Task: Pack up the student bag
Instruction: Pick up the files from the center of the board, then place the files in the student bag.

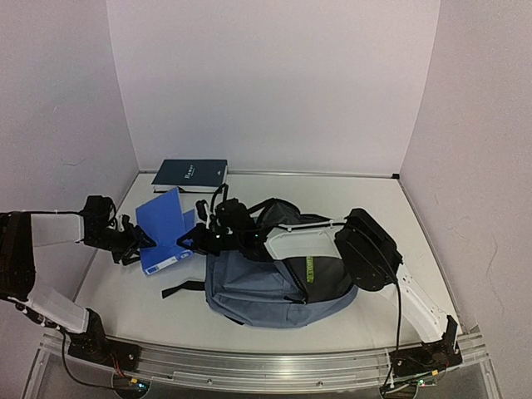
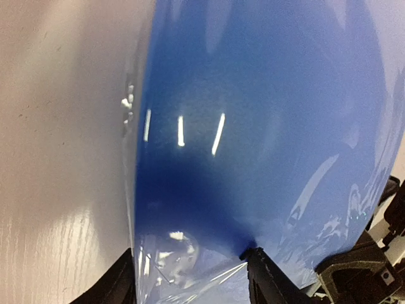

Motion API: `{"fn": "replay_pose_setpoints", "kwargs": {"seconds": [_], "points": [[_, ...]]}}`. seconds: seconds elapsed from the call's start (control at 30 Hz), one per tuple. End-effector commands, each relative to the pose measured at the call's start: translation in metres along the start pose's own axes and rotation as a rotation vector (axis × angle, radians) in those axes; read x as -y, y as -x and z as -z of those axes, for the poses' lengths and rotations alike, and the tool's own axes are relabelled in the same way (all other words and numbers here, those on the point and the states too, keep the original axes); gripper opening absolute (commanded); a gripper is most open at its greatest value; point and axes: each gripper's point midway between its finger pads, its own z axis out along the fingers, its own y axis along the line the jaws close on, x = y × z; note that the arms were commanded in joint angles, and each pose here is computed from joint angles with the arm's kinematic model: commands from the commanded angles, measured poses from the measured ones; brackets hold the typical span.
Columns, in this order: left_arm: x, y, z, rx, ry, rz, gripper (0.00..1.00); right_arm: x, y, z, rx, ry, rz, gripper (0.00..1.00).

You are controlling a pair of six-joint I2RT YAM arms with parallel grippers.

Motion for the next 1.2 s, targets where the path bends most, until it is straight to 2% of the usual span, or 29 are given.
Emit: {"fn": "replay_pose_setpoints", "kwargs": {"seconds": [0.0, 0.13, 0.2, 0.3, 0.5, 0.63, 0.93, 1.17], "points": [[0.049, 0.002, 0.037, 0.076, -0.113, -0.114, 0.67, -0.127, 0.041, 0.047, 0.148, 0.194, 0.189, 0.0], [0.074, 0.007, 0.072, 0.166, -0.148, -0.204, 0.85, -0.156, 0.072, 0.093, 0.277, 0.125, 0.256, 0.0], [0.088, 0.008, 0.088, 0.204, -0.178, -0.248, 0.91, -0.153, 0.087, 0.117, 0.344, 0.011, 0.294, 0.0], [0.105, 0.009, 0.106, 0.226, -0.207, -0.282, 0.93, -0.153, 0.11, 0.155, 0.429, -0.158, 0.356, 0.0], [0.139, 0.009, 0.111, 0.214, -0.255, -0.303, 0.92, -0.116, 0.145, 0.229, 0.521, -0.462, 0.395, 0.0], [0.17, -0.001, 0.094, 0.181, -0.27, -0.346, 0.91, -0.086, 0.163, 0.289, 0.564, -0.613, 0.384, 0.0], [0.269, -0.07, 0.022, 0.003, -0.397, -0.467, 0.91, -0.022, 0.172, 0.407, 0.619, -0.853, 0.306, 0.0], [0.293, -0.114, -0.047, -0.158, -0.42, -0.453, 0.89, 0.008, 0.157, 0.458, 0.632, -0.879, 0.218, 0.0]]}}
